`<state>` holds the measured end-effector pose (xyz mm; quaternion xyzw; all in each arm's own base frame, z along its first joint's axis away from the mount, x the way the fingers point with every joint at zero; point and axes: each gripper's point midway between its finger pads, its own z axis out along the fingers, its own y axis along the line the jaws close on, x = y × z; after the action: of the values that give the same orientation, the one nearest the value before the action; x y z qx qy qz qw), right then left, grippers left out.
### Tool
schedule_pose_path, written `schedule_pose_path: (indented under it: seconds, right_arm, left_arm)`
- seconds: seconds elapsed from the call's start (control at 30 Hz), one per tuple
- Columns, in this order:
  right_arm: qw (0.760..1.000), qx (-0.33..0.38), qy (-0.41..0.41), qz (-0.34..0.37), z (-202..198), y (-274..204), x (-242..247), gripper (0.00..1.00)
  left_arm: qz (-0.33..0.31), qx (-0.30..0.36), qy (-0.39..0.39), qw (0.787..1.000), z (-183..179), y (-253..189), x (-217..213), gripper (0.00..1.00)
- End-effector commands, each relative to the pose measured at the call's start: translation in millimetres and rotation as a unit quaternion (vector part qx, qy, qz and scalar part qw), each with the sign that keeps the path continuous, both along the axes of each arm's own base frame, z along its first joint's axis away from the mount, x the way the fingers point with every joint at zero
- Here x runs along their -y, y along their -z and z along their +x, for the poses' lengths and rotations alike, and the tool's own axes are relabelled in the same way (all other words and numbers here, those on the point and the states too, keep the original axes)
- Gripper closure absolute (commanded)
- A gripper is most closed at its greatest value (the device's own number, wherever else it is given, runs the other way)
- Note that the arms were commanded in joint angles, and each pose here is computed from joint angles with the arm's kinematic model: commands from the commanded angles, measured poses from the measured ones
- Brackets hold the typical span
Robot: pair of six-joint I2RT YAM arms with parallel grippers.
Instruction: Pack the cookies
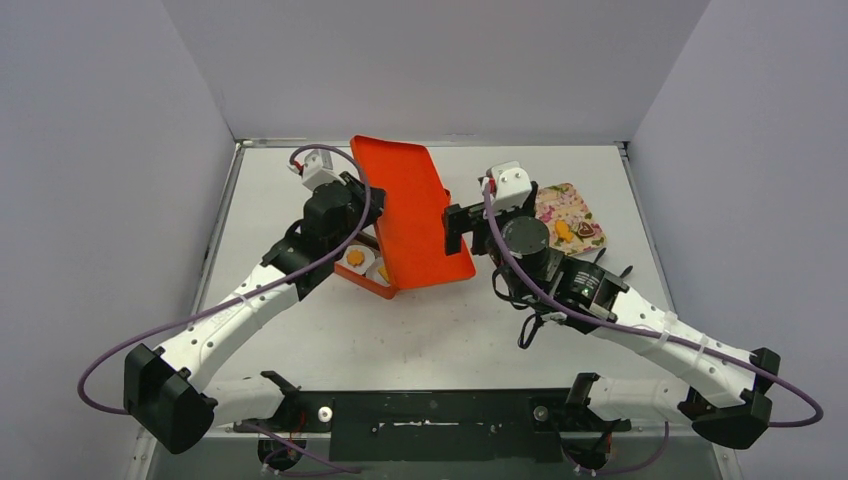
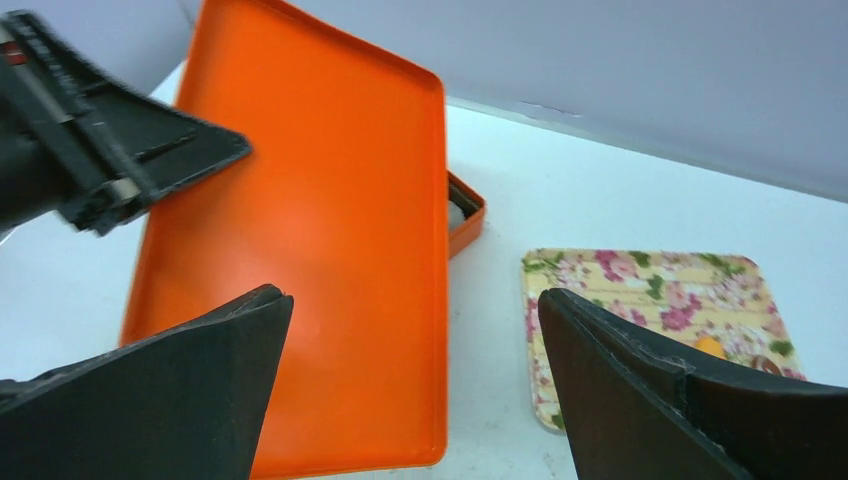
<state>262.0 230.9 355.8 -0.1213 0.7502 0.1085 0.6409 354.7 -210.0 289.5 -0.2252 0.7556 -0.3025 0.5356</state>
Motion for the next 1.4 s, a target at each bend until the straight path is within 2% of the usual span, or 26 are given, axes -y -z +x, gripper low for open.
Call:
schedule_pose_path:
  seconds: [0.0,0.1,0.3,0.53,0.7,0.83,1.07,1.23,1.27,1.33,1.37]
  right_arm:
    - [0.993,0.003,-0.118,0.007,-11,-16,-48,0.0]
    - [0.985,-0.02,-0.169,-0.002,-19,-7,-82,0.0]
    - [0.975,-0.043,-0.216,0.005,-29,7,-126,0.0]
    - [0.981,-0.055,-0.184,-0.04,-24,38,-141,0.01]
    - [0.984,-0.041,-0.145,-0.097,-18,51,-145,0.06]
    - [0.982,-0.016,-0.112,-0.152,-16,59,-144,0.14]
    - [0.97,0.021,-0.05,-0.236,-14,71,-128,0.38]
    - [0.967,0.03,-0.028,-0.252,-13,67,-120,0.71]
    - [0.968,0.031,-0.024,-0.247,-13,64,-119,0.82]
    - [0.972,0.032,-0.023,-0.23,-14,57,-117,0.98]
    - [0.974,0.032,-0.024,-0.221,-14,54,-117,1.0]
  left_arm:
    - [-0.029,0.049,-0.042,0.997,10,-47,-10,1.0]
    - [-0.029,0.046,-0.063,0.997,14,-50,-14,1.0]
    - [-0.036,0.051,-0.104,0.993,19,-60,-25,1.0]
    - [-0.037,0.045,-0.147,0.987,18,-63,-39,1.0]
    - [-0.044,0.04,-0.157,0.986,18,-61,-42,1.0]
    - [-0.059,0.035,-0.162,0.984,17,-60,-41,1.0]
    - [-0.077,0.023,-0.17,0.982,15,-52,-41,1.0]
    - [-0.095,0.04,-0.163,0.981,13,-60,-41,1.0]
    - [-0.094,0.049,-0.161,0.981,13,-65,-41,1.0]
    - [-0.099,0.064,-0.153,0.981,12,-72,-40,0.88]
    - [-0.103,0.07,-0.151,0.981,11,-76,-41,0.86]
